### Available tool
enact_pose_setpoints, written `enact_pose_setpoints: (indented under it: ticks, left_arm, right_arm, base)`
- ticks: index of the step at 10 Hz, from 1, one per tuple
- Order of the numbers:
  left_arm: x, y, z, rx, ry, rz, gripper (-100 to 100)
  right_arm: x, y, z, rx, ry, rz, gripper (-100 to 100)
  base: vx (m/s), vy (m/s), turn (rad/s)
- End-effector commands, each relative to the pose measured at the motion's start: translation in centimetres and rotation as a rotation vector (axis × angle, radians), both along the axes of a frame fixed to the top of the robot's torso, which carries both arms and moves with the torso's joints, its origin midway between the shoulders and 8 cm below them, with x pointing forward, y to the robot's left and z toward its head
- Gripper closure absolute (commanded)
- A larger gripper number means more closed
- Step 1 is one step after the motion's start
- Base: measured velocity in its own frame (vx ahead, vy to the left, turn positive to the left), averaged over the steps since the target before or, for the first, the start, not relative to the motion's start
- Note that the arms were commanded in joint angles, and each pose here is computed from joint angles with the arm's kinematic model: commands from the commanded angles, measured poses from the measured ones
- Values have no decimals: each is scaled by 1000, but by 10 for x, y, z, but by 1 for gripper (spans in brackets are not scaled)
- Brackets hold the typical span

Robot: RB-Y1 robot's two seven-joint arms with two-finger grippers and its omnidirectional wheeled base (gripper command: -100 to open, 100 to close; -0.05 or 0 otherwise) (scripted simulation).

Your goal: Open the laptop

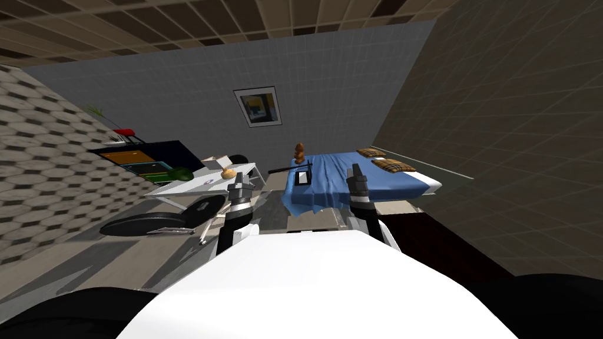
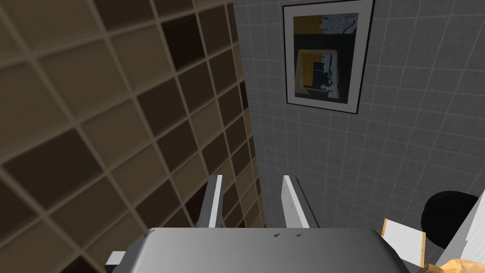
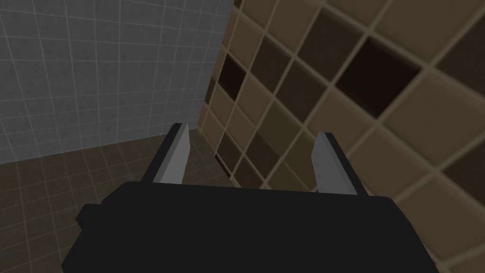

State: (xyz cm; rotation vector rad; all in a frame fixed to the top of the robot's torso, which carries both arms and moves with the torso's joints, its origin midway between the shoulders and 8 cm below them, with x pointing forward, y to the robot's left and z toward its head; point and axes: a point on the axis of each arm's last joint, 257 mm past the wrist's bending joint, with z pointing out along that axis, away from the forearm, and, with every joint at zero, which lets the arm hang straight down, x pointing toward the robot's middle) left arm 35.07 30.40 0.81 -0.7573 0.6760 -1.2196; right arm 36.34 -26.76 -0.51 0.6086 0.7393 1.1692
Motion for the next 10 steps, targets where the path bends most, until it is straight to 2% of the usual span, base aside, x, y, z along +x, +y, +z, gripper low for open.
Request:
enact_pose_setpoints:
  ticks: [1,2,4,7,8,10]
  left_arm:
    - [0,0,0,0,0,0,0]
    - [0,0,0,0,0,0,0]
    - [0,0,0,0,1,0,0]
    - [0,0,0,0,1,0,0]
    - [0,0,0,0,1,0,0]
    - [0,0,0,0,1,0,0]
  right_arm:
    - [0,0,0,0,0,0,0]
    - [5,6,-6,-34,24,16,-100]
    - [16,16,-20,-92,72,39,-100]
    - [39,36,-52,-194,174,68,-100]
    - [39,36,-52,-194,174,68,-100]
    - [55,52,-78,-274,246,85,-100]
  base:
    - [0,0,0]
    - [0,-7,68]
    - [-14,-21,120]
    - [-29,-41,202]
    - [-29,-38,60]
    - [-27,-38,186]
